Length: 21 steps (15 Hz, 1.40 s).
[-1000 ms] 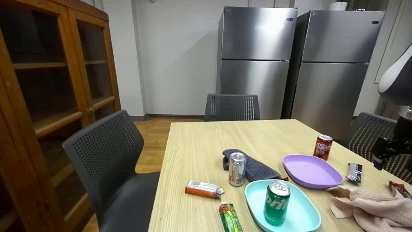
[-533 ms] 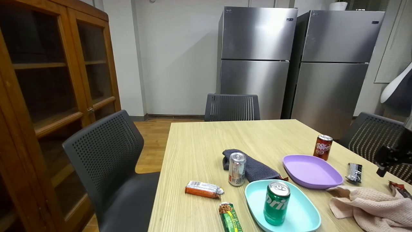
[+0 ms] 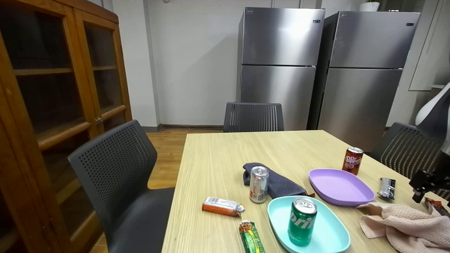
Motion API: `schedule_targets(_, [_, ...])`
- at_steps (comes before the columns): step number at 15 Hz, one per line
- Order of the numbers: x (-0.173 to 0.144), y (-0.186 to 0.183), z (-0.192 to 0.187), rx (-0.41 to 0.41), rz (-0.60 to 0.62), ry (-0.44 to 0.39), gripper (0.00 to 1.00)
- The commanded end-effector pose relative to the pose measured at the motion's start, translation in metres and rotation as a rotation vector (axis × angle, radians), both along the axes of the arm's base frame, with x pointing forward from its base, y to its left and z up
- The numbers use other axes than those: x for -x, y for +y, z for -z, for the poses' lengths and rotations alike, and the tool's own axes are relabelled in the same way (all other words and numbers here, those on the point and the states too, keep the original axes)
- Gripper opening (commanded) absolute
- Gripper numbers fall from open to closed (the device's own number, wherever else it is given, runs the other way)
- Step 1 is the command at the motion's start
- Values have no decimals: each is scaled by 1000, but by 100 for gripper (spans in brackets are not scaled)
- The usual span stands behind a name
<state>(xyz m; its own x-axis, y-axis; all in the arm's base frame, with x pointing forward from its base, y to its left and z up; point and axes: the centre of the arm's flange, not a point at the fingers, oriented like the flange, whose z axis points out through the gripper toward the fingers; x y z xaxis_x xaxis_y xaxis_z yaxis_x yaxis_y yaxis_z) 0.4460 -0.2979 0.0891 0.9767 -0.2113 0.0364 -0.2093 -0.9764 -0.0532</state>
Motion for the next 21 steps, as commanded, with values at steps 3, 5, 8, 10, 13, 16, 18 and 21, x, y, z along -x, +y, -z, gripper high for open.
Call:
schedule_targets(3, [4, -11, 9, -21, 3, 14, 100])
schedule_targets(5, [8, -12, 9, -15, -4, 13, 75])
schedule_targets(8, [10, -13, 8, -12, -11, 14, 58])
schedule_targets(10, [10, -12, 8, -9, -15, 15, 42])
schedule_targets(13, [11, -8, 1, 5, -41, 23, 20])
schedule_targets(16, [14, -2, -14, 14, -58, 20, 0])
schedule_targets(18, [16, 6, -27, 15, -81, 26, 3])
schedule_targets(21, [13, 24, -46, 48, -132, 25, 4])
